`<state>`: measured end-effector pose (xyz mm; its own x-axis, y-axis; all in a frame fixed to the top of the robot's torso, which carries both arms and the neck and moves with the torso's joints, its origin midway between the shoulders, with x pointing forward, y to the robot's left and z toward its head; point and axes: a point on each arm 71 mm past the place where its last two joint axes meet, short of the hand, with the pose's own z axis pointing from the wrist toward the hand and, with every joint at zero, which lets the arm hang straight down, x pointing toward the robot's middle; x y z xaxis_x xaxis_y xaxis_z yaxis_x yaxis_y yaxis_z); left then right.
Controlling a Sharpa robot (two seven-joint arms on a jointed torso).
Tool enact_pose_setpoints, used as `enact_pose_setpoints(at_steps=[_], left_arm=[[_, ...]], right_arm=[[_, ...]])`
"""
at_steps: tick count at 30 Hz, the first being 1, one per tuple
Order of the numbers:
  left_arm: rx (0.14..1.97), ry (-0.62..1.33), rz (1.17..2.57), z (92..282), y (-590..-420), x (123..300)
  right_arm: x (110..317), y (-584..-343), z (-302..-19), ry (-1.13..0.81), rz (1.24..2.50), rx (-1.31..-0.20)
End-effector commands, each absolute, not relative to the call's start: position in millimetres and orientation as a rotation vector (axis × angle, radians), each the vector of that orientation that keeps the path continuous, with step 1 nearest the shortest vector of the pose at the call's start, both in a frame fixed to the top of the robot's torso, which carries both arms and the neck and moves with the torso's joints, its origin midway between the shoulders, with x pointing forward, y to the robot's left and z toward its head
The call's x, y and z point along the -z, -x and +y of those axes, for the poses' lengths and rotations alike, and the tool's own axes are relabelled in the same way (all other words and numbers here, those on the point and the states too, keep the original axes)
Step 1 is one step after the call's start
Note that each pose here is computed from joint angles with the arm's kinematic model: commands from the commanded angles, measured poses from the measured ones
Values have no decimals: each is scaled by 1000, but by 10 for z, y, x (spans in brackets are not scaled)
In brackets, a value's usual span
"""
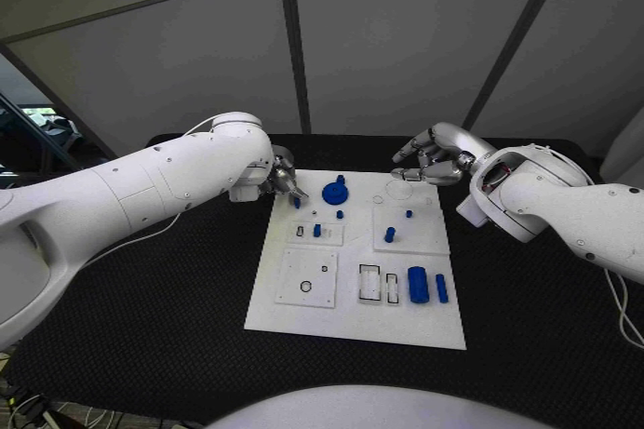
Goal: Assemble the parts on the task board
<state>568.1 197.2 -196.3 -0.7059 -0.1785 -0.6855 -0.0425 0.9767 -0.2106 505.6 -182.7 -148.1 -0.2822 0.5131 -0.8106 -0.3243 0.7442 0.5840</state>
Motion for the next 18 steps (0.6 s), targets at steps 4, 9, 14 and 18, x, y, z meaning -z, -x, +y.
enact_pose_setpoints(at_steps=[4,9,14,18], left_arm=[[243,145,2358,1955,-5682,1960],[242,145,2360,1952,-5683,1963],[249,144,2356,1954,-5679,1963],[262,152,2338,1983,-5668,1948]], right_arm=[[1468,-5056,-1818,-145,1668,-825],[1468,-5056,-1818,-145,1668,-825],[1469,-5057,-1820,-145,1669,-825],[1469,-5057,-1823,-145,1669,-824]])
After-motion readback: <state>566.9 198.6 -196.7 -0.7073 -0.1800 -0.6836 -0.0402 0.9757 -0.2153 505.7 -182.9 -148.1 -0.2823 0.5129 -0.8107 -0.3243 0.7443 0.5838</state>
